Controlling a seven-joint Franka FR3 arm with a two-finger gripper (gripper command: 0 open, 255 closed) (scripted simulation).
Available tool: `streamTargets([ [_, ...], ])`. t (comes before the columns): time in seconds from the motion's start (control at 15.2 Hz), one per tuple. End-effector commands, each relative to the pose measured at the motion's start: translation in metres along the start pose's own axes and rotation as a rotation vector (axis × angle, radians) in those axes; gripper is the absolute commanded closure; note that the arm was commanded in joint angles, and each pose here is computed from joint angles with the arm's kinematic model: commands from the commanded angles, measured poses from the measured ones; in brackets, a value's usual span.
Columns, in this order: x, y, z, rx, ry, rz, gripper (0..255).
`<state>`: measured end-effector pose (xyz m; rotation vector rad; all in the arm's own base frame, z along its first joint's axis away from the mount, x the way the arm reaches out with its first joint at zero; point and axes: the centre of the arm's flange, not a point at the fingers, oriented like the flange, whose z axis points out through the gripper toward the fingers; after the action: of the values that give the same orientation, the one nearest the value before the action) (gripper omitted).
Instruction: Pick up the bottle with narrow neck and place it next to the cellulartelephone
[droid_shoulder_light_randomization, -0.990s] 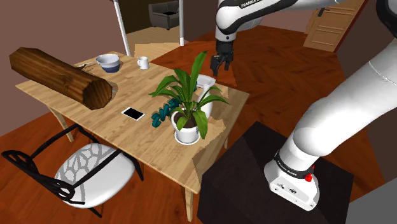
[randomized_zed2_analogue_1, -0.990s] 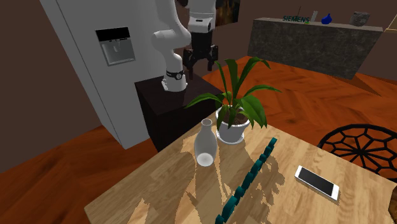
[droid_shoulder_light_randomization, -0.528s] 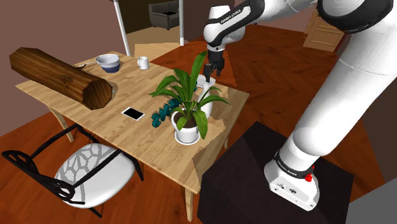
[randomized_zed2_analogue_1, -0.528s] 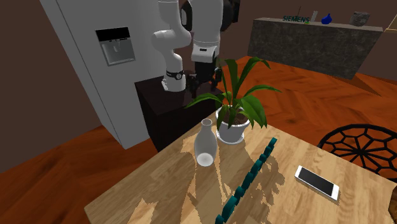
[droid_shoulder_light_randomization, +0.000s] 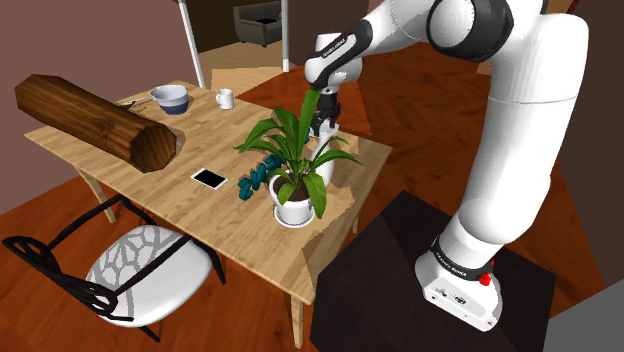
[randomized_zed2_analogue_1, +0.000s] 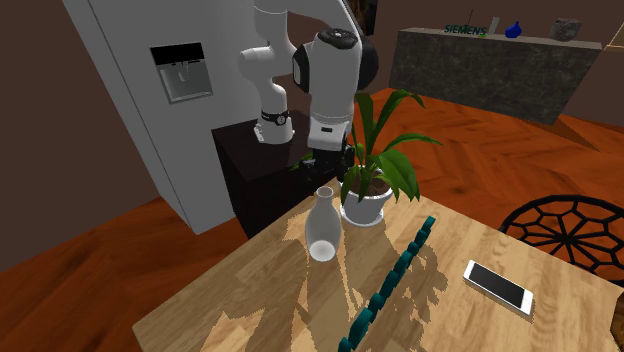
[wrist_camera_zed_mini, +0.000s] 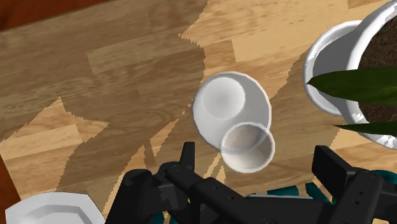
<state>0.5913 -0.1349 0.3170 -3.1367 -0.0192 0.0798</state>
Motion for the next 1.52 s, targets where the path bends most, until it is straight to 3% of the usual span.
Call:
streamTargets([
  [0.0, 0.007, 0.002, 0.013, 0.001, -0.001, 0.000, 0],
  [0.46, 0.007, 0.002, 0.048, 0.001, -0.001, 0.000, 0],
  [0.92, 0.007, 0.002, 0.048, 0.001, -0.001, 0.000, 0],
  [0.99, 0.007, 0.002, 0.048, 0.001, -0.001, 0.000, 255],
  [1.45, 0.007, 0.002, 0.048, 0.001, -0.001, 0.000, 255],
])
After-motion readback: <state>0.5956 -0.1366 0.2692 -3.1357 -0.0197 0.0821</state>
